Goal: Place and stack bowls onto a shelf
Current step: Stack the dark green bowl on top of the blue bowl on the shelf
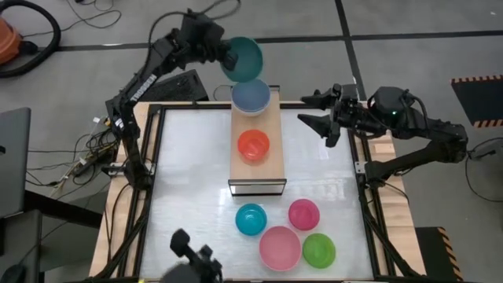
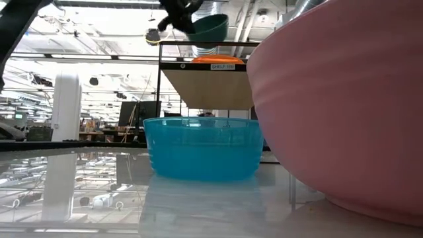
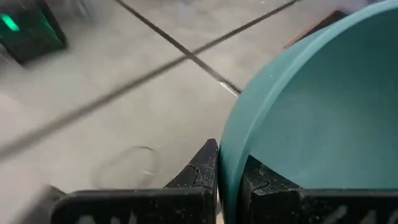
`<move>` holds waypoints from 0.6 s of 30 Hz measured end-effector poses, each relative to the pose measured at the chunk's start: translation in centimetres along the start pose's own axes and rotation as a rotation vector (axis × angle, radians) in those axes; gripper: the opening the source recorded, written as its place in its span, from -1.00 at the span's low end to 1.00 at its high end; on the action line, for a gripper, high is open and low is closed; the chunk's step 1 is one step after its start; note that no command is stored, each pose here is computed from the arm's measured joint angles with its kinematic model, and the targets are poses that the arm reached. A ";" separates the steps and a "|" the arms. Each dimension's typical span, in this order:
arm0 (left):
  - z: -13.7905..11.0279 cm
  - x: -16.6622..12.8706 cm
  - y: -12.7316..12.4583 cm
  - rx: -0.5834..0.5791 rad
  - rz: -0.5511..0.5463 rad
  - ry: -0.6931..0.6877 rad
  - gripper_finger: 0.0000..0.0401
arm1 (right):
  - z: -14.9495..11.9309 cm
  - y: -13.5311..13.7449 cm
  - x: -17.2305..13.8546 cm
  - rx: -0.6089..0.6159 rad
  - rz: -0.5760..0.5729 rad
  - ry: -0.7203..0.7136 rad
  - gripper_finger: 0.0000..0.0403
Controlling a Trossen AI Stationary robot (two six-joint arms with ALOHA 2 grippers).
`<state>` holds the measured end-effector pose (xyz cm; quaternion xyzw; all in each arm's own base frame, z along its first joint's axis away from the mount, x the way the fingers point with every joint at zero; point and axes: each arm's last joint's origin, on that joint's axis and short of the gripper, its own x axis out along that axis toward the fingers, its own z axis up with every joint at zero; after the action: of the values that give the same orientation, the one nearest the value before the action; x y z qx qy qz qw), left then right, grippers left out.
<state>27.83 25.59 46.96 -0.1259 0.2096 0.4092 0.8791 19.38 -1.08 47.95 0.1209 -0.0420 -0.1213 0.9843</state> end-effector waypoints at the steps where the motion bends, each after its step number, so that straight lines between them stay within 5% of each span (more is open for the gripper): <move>1: -0.1 0.5 0.7 -0.044 -0.024 0.016 -1.00 | -0.1 0.0 0.0 -0.001 -0.002 0.004 0.66; 10: -3.3 6.0 1.2 -0.078 -0.117 0.271 -1.00 | -0.4 -0.3 0.0 -0.014 -0.023 0.037 0.66; 18: -4.3 6.7 0.4 -0.043 -0.136 0.343 -1.00 | -0.6 -0.4 0.0 -0.019 -0.031 0.056 0.66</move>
<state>30.24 28.68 40.02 -0.2262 0.3386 0.3258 0.8532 19.38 -1.29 47.32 0.1154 -0.0112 -0.1334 0.9843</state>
